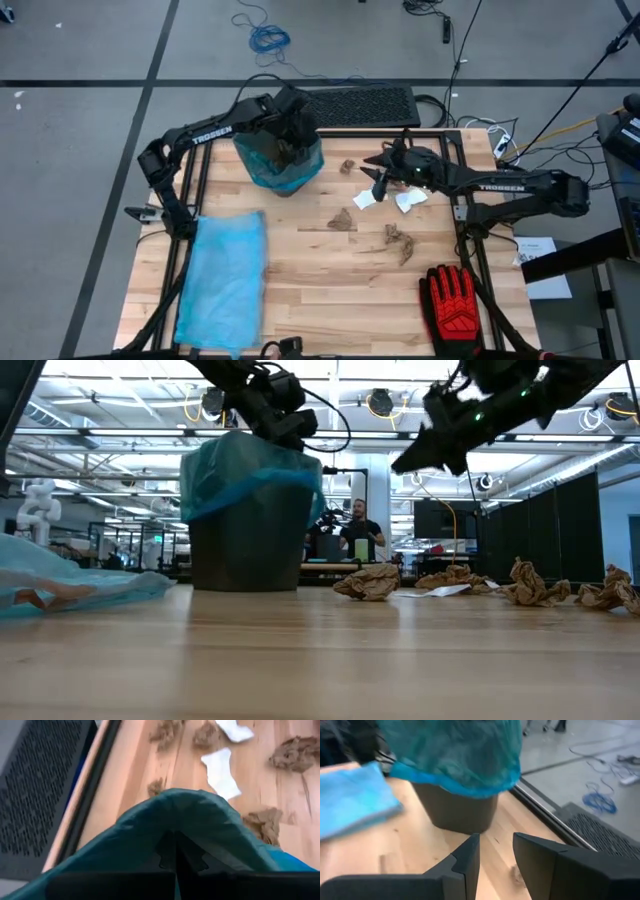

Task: Place trash/remove bag and relplace
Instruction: Move the black trash bin to the top middle of the table

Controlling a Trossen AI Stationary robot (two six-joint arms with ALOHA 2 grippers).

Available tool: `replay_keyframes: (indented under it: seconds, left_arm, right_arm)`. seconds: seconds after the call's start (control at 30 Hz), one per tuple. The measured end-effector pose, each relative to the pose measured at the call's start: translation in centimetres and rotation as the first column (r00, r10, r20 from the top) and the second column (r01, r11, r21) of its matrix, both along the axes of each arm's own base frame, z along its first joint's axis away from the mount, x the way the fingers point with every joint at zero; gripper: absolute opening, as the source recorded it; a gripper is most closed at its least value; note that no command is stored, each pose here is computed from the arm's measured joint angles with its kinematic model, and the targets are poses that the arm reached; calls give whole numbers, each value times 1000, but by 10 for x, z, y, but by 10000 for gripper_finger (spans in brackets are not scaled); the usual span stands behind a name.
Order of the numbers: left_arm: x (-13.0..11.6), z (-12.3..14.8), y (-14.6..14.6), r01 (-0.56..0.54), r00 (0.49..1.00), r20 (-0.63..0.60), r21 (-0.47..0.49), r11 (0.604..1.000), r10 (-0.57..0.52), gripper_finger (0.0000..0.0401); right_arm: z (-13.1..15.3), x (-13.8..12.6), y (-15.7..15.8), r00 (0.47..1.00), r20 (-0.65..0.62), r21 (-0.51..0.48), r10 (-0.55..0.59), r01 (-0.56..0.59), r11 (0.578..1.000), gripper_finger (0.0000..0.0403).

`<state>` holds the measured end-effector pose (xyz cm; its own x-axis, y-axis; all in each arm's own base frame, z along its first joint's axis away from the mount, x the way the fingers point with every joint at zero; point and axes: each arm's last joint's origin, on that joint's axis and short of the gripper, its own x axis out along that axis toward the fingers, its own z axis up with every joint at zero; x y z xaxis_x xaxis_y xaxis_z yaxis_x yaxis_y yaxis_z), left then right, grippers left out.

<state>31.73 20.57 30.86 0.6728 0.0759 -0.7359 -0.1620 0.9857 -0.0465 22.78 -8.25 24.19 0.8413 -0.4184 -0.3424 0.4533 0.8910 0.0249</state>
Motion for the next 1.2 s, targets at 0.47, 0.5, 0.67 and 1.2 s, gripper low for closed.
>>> replay_keyframes:
  seconds: [0.47,0.5,0.67,1.2]
  left_arm:
    - [6,12,-1,44,995,90,42,998,-48,17]
    - [5,15,-1,44,994,94,45,998,-48,25]
    - [6,27,0,40,992,115,65,997,-47,70]
    - [-1,42,-1,-17,996,87,111,994,7,110]
  right_arm:
    - [-60,20,-46,992,-121,141,-38,55,989,135]
    - [-64,21,-48,991,-131,142,-40,59,988,143]
    - [-82,33,-58,985,-163,165,-58,85,983,193]
    - [-128,89,-93,903,-400,179,-156,244,953,244]
